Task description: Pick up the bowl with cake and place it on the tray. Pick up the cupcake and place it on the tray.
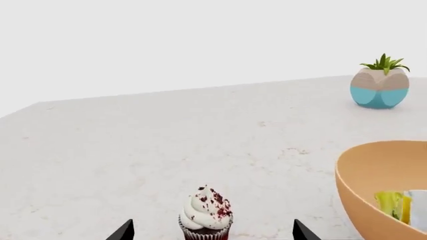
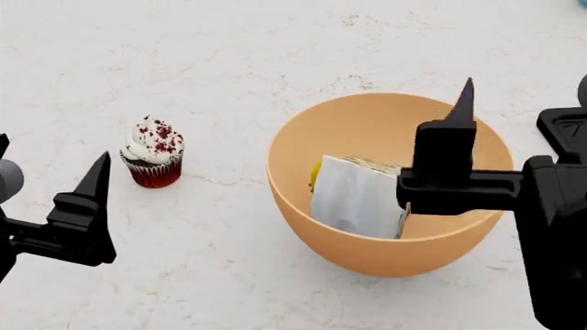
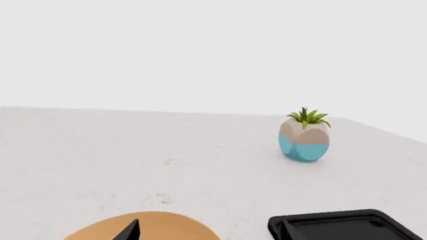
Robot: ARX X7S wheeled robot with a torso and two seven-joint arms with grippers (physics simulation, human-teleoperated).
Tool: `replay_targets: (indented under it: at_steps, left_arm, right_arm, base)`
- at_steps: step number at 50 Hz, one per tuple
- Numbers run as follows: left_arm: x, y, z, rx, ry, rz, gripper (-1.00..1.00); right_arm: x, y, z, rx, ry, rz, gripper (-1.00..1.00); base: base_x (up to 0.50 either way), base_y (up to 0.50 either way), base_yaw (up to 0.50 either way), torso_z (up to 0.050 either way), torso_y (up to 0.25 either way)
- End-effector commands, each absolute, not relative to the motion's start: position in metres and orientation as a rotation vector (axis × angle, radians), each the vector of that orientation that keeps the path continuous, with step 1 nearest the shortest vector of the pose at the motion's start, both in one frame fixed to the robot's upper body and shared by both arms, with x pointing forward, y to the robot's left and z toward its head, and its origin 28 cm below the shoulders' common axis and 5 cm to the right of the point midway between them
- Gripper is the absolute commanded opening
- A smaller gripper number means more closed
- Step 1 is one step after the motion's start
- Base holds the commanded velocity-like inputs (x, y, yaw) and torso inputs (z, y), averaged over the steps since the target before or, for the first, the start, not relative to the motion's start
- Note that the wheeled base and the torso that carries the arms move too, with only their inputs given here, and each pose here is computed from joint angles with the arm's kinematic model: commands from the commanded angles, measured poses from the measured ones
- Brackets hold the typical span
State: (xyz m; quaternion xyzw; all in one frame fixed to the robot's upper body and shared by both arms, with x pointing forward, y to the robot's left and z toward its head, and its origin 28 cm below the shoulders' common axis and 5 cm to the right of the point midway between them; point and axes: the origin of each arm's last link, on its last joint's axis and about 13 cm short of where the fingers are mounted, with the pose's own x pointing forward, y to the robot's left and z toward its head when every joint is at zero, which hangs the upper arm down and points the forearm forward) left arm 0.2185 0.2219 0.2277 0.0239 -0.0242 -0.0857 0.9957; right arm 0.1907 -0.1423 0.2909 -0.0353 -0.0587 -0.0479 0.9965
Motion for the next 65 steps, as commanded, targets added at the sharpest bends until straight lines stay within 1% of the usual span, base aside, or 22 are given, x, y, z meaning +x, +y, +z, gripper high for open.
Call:
replay_targets:
  at_steps: [1, 3, 4, 6, 7, 8, 12, 14, 23, 33, 35, 39, 53, 65]
  left_arm:
    - [0.227, 0.225, 0.233, 0.034, -0.018, -0.186, 1.0]
    - [0.228, 0.224, 0.23, 0.032, -0.014, -0.189, 1.0]
    - [0.229, 0.224, 0.229, 0.031, -0.012, -0.19, 1.0]
    - [0.229, 0.224, 0.228, 0.031, -0.009, -0.19, 1.0]
    - [0.229, 0.224, 0.228, 0.031, -0.009, -0.19, 1.0]
    - [0.229, 0.224, 0.229, 0.032, -0.009, -0.189, 1.0]
    - [0.229, 0.224, 0.229, 0.033, -0.008, -0.191, 1.0]
    - [0.229, 0.223, 0.227, 0.035, -0.003, -0.191, 1.0]
    - [0.231, 0.225, 0.226, 0.035, 0.001, -0.187, 1.0]
    - [0.231, 0.224, 0.223, 0.039, 0.007, -0.19, 1.0]
    - [0.231, 0.224, 0.223, 0.04, 0.008, -0.191, 1.0]
    - [0.231, 0.223, 0.223, 0.039, 0.008, -0.188, 1.0]
    - [0.234, 0.222, 0.219, 0.049, 0.018, -0.184, 1.0]
    - [0.234, 0.222, 0.219, 0.051, 0.021, -0.19, 1.0]
  right_arm:
    - [0.216, -0.145, 0.37, -0.151, 0.081, -0.058, 1.0]
    - [0.228, -0.145, 0.384, -0.171, 0.149, -0.088, 1.0]
    - [0.232, -0.143, 0.387, -0.171, 0.196, -0.036, 1.0]
    - [0.242, -0.143, 0.392, -0.173, 0.258, -0.029, 1.0]
    - [0.242, -0.143, 0.392, -0.173, 0.258, -0.029, 1.0]
    - [0.253, -0.142, 0.393, -0.236, 0.317, -0.061, 1.0]
    - [0.272, -0.143, 0.396, -0.236, 0.416, -0.089, 1.0]
    - [0.284, -0.144, 0.399, -0.189, 0.488, -0.093, 1.0]
    - [0.308, -0.148, 0.39, -0.201, 0.621, -0.159, 1.0]
    - [0.323, -0.153, 0.367, -0.228, 0.684, -0.174, 1.0]
    - [0.323, -0.153, 0.364, -0.214, 0.678, -0.134, 1.0]
    - [0.329, -0.155, 0.351, -0.207, 0.707, -0.13, 1.0]
    - [0.34, -0.159, 0.335, -0.151, 0.753, -0.079, 1.0]
    - [0.346, -0.164, 0.324, -0.152, 0.78, -0.099, 1.0]
  base:
    - [0.0, 0.0, 0.0, 0.0, 0.0]
    - [0.0, 0.0, 0.0, 0.0, 0.0]
    - [0.0, 0.0, 0.0, 0.0, 0.0]
    - [0.0, 0.0, 0.0, 0.0, 0.0]
    - [0.0, 0.0, 0.0, 0.0, 0.0]
    - [0.0, 0.0, 0.0, 0.0, 0.0]
    - [0.0, 0.0, 0.0, 0.0, 0.0]
    - [0.0, 0.0, 0.0, 0.0, 0.0]
    - [0.0, 0.0, 0.0, 0.0, 0.0]
    - [0.0, 0.0, 0.0, 0.0, 0.0]
    - [0.0, 0.0, 0.0, 0.0, 0.0]
    - [0.0, 0.0, 0.0, 0.0, 0.0]
    - [0.0, 0.0, 0.0, 0.0, 0.0]
    - [0.0, 0.0, 0.0, 0.0, 0.0]
